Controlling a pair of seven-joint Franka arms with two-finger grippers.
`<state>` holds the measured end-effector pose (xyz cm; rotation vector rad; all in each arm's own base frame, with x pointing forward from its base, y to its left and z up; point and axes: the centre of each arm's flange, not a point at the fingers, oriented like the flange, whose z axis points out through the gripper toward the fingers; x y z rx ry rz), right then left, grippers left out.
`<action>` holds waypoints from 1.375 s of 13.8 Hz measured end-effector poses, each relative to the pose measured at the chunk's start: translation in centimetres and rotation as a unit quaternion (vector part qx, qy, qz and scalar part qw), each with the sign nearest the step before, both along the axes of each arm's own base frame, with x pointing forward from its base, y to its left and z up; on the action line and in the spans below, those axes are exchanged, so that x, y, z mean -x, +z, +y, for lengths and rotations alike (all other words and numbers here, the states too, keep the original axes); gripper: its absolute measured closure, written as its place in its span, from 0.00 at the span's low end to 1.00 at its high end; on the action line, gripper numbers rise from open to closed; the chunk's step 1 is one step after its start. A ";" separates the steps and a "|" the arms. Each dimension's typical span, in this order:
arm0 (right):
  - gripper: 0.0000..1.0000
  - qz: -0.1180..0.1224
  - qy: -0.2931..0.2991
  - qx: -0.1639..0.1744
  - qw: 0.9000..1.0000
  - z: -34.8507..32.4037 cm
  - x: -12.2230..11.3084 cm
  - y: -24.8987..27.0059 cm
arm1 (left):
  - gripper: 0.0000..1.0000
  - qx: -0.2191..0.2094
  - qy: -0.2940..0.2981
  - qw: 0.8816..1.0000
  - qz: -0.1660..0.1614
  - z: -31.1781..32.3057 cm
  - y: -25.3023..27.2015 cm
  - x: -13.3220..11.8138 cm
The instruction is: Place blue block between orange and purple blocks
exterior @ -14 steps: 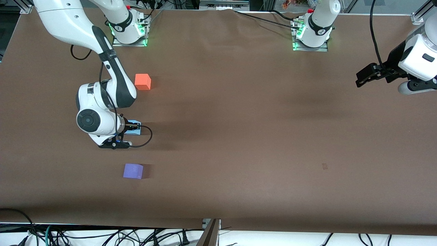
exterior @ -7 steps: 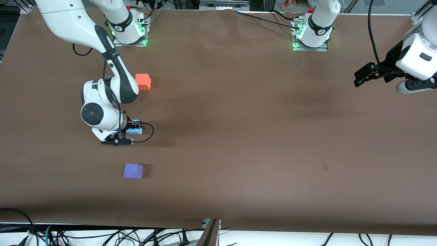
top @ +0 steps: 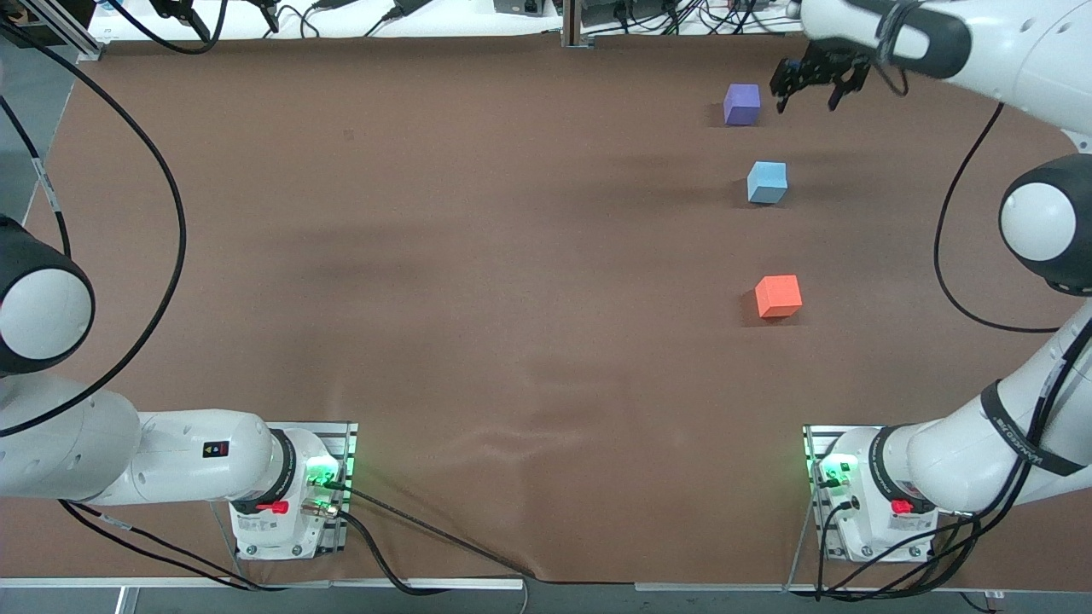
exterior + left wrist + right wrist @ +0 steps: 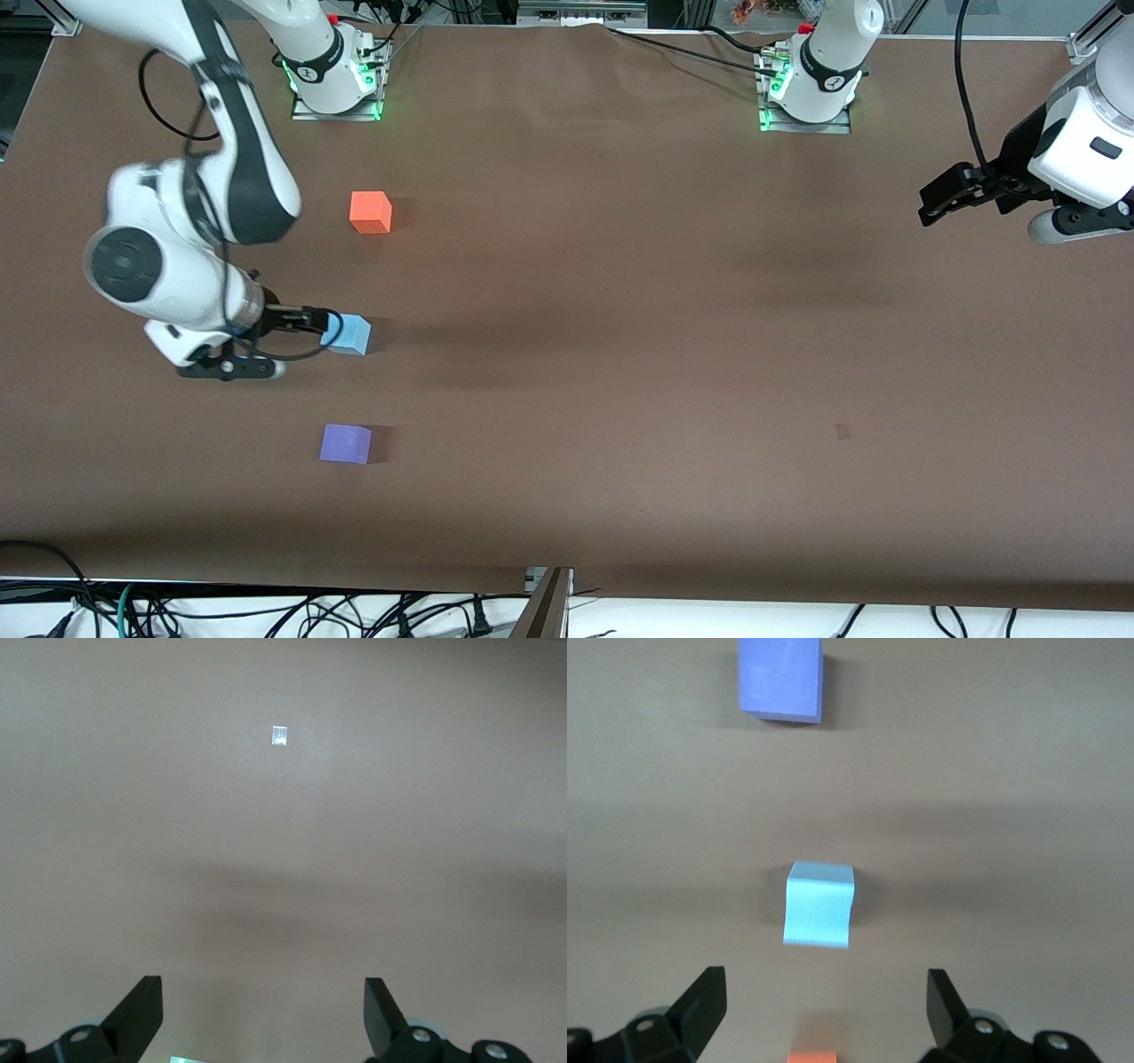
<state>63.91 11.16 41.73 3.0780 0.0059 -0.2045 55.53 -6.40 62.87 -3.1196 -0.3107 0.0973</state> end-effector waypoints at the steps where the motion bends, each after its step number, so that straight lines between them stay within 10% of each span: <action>1: 0.00 0.006 0.003 0.001 1.000 -0.1 0.0 2.9 | 0.00 0.000 0.000 1.000 0.000 0.0 0.0 0.0; 5: 0.00 0.034 0.035 0.005 0.999 -4.6 0.2 9.5 | 0.00 0.000 0.003 1.000 0.000 0.1 0.0 0.0; 19: 0.00 -0.026 0.019 -0.024 0.999 -11.0 8.3 21.4 | 0.00 0.000 0.004 1.000 0.000 0.1 0.0 0.0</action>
